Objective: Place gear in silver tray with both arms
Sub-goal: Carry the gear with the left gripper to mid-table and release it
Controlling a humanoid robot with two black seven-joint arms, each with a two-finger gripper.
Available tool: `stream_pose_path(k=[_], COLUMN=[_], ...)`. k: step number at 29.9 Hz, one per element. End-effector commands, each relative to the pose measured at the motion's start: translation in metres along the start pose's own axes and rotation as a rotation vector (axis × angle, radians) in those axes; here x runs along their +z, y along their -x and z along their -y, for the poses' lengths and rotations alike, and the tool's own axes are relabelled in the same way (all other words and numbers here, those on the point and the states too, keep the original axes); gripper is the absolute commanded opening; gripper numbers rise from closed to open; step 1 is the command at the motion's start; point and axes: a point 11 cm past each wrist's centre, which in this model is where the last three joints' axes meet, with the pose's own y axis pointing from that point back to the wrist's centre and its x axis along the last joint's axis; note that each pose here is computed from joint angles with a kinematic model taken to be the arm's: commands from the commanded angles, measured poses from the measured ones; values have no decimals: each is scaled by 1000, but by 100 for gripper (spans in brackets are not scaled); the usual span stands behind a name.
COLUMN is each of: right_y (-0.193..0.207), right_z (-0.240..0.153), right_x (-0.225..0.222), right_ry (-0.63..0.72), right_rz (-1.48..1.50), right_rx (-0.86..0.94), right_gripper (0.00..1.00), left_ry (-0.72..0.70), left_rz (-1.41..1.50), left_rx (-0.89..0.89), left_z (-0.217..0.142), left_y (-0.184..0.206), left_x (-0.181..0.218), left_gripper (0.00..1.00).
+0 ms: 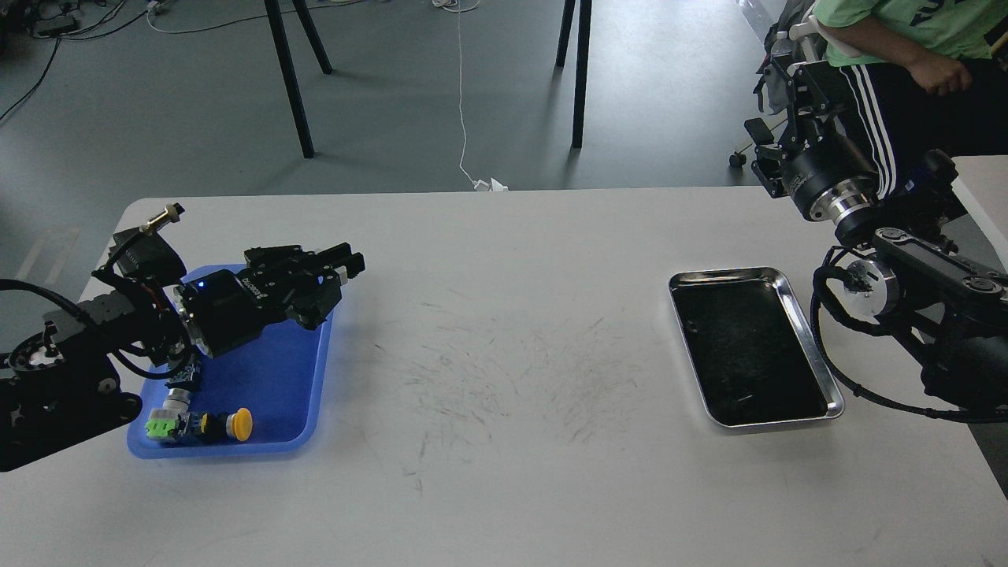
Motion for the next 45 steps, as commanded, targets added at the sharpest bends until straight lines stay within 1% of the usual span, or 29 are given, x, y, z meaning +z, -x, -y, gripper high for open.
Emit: stream_pose_path(k=[1, 4, 8, 12, 17, 19, 24, 28, 33, 36, 38, 45], right_y=[0, -4, -5, -8, -11, -11, -11, -9, -6, -4, -6, -7], right_z=[5, 7, 7, 7, 7, 7, 6, 7, 8, 8, 10, 10], right_x=[-8, -8, -8, -8, -7, -6, -4, -2, -2, -2, -5, -4], right_ry=[-11, -7, -5, -2, 1, 3, 8, 16, 14, 14, 6, 4], right_rz=[-17, -34, -43, -47, -53, -54, -58, -69, -65, -60, -50, -44], right_rx=[-5, 2, 3, 11, 19, 20, 19, 9, 8, 3, 14, 19], right_gripper=[94, 94, 94, 94, 94, 94, 94, 94, 94, 94, 94, 94], left_ry=[114, 180, 243, 273, 351, 356, 358, 327, 319, 317, 316, 315], left_rz=[11, 15, 22, 36, 34, 40, 28, 32, 10, 6, 4, -4], left_rx=[-41, -73, -127, -131, -138, -143, -151, -158, -171, -175, -180, -199], left_z=[40, 69, 96, 125, 160, 168, 178, 177, 173, 173, 173, 173], left_y=[10, 24, 49, 58, 74, 79, 92, 95, 104, 105, 106, 108], left_x=[30, 50, 73, 89, 130, 137, 147, 137, 137, 137, 137, 137], left_gripper=[16, 16, 17, 17, 17, 17, 18, 18, 20, 23, 27, 33])
